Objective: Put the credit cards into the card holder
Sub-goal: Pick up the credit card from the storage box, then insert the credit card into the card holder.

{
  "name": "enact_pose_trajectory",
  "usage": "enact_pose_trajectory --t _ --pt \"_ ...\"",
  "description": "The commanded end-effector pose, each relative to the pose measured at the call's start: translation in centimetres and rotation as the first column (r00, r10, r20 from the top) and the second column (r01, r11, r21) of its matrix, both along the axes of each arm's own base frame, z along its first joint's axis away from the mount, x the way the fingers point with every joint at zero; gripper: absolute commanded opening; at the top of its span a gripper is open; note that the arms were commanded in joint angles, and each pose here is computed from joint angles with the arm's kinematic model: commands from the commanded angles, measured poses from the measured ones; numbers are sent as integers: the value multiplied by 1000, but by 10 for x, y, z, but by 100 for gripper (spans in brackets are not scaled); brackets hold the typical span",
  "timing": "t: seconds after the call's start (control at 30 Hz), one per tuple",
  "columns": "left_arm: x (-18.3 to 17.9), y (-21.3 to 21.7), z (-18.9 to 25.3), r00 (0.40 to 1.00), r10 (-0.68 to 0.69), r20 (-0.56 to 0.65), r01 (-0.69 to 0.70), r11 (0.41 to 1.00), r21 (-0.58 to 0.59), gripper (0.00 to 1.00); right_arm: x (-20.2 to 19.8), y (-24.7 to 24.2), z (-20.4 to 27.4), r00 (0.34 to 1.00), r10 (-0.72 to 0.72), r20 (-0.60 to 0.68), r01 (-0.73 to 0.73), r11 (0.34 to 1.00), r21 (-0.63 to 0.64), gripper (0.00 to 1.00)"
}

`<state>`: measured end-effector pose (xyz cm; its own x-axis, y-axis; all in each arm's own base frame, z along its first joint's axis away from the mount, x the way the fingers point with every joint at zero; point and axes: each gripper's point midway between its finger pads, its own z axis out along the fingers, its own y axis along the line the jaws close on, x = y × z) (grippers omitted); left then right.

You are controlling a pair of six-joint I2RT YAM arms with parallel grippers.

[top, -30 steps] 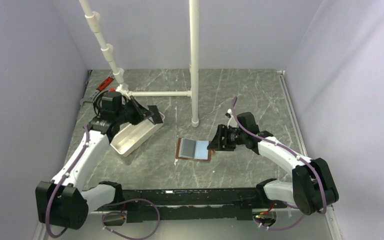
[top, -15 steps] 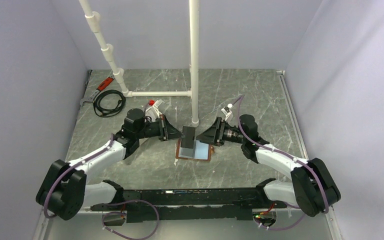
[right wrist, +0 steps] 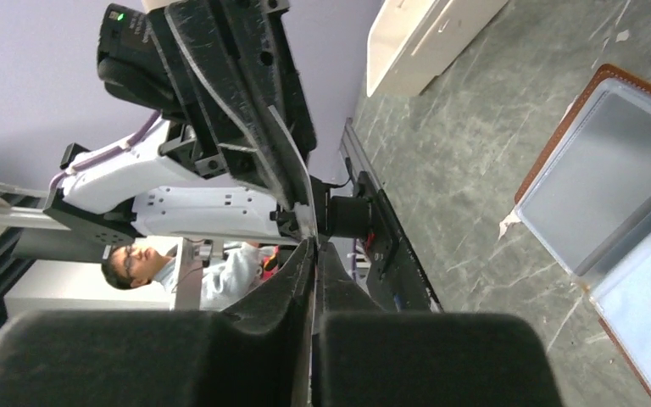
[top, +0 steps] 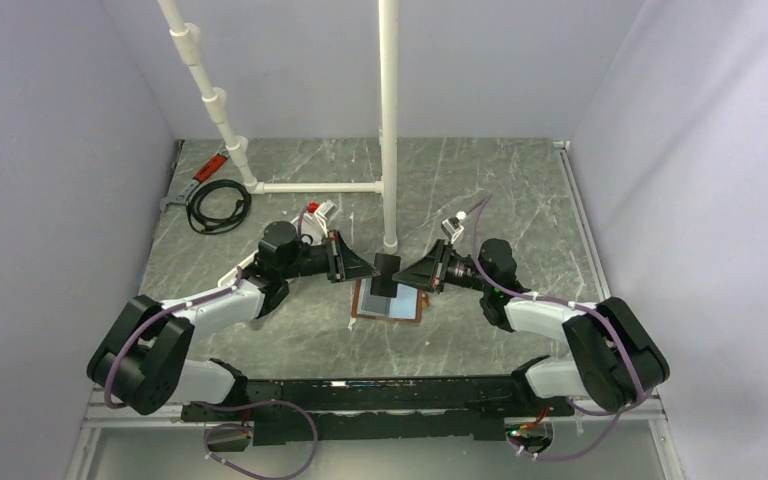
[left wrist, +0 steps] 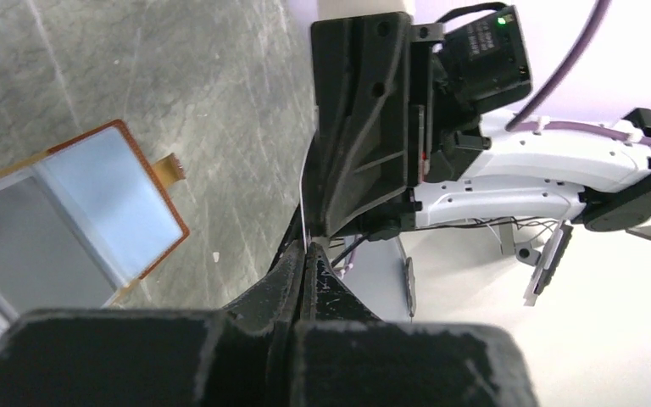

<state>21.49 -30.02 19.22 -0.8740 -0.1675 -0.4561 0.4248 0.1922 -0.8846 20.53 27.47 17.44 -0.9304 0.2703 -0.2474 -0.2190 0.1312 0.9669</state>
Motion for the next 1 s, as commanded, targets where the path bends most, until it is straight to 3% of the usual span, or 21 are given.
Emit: enact_pose_trajectory --t 0.0,0.1,0.17,0.27,0.4,0.63,0.97 --pt "5 -7 -1 1000 -5 -12 5 1000 -5 4 -1 3 8 997 44 58 -45 999 27 0" --pt "11 4 -46 983 69 -169 -27 971 240 40 -4 0 -22 993 120 -16 -120 990 -72 0" --pt "13 18 -65 973 137 -188 -57 924 378 59 -6 -8 -48 988 133 -75 -143 977 -155 0" --pt "14 36 -83 967 195 -165 -85 855 511 66 -14 -18 -78 977 180 -113 -205 941 -271 0" --pt "16 50 -111 957 240 -166 -79 760 645 80 -17 -20 -88 965 217 -145 -251 922 -295 0" --pt "13 44 -154 948 252 -194 -22 662 749 75 -15 -26 -107 962 189 -197 -247 911 -331 0" --pt "18 53 -173 940 297 -168 -32 568 822 57 -9 -33 -121 962 152 -225 -224 913 -341 0"
